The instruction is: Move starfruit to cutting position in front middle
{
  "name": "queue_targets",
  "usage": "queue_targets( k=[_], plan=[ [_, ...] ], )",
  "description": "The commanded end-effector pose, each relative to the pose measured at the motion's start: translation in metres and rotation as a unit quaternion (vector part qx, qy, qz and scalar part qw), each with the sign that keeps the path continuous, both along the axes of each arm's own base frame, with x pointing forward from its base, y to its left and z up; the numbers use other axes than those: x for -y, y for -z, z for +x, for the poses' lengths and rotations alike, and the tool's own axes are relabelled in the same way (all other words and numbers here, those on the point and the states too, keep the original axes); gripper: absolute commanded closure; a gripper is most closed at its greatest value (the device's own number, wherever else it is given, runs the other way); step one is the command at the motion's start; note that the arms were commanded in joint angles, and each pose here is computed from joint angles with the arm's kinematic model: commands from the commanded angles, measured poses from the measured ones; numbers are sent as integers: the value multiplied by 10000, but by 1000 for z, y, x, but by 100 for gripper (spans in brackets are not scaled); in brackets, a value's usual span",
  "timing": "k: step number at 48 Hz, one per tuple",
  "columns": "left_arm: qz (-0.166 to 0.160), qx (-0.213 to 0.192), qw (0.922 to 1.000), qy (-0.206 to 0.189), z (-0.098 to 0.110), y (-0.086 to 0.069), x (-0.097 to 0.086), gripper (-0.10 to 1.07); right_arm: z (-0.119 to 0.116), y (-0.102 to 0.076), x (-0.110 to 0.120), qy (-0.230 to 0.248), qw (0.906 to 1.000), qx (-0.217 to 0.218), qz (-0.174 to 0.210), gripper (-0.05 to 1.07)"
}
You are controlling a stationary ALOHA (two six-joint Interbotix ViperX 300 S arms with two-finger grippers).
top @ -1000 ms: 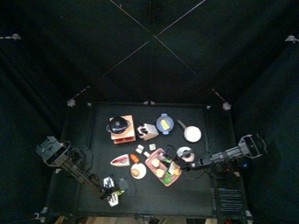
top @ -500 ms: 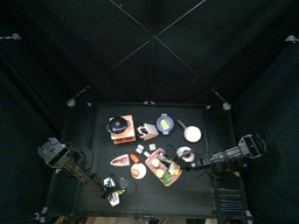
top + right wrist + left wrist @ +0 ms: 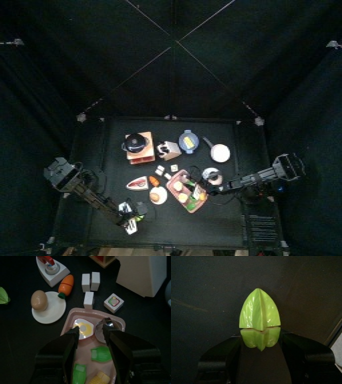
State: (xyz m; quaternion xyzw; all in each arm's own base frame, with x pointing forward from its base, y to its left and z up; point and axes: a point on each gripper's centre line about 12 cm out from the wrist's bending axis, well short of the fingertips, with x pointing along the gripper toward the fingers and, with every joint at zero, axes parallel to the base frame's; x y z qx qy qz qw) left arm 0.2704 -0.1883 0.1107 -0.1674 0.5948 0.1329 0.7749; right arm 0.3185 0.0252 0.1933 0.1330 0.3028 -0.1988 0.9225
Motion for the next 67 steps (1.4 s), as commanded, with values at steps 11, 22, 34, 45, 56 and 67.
queue_targets(
  k=[11, 22, 34, 45, 56, 67],
  plan=[
    [-223, 382, 9990, 19, 3, -31, 0, 21, 4, -10, -2, -18, 9999, 155, 36, 23],
    [-161, 480, 9987, 104, 5, -34, -2, 21, 3, -9, -2, -21, 9999, 139, 38, 23],
    [-59, 569, 9982, 181, 9, -34, -2, 21, 4, -11, -3, -29, 9998, 168, 46, 23],
    [-95, 799, 9968, 18, 28, -46, -10, 22, 2, -14, -2, -26, 9998, 211, 52, 23],
    [-252, 1137, 9912, -634, 52, -63, -25, 22, -3, -17, -2, 61, 9995, 250, 203, 23],
    [-382, 1367, 9758, -1661, 65, -62, -42, 22, -15, -22, 0, 84, 9991, 330, 258, 23]
  ],
)
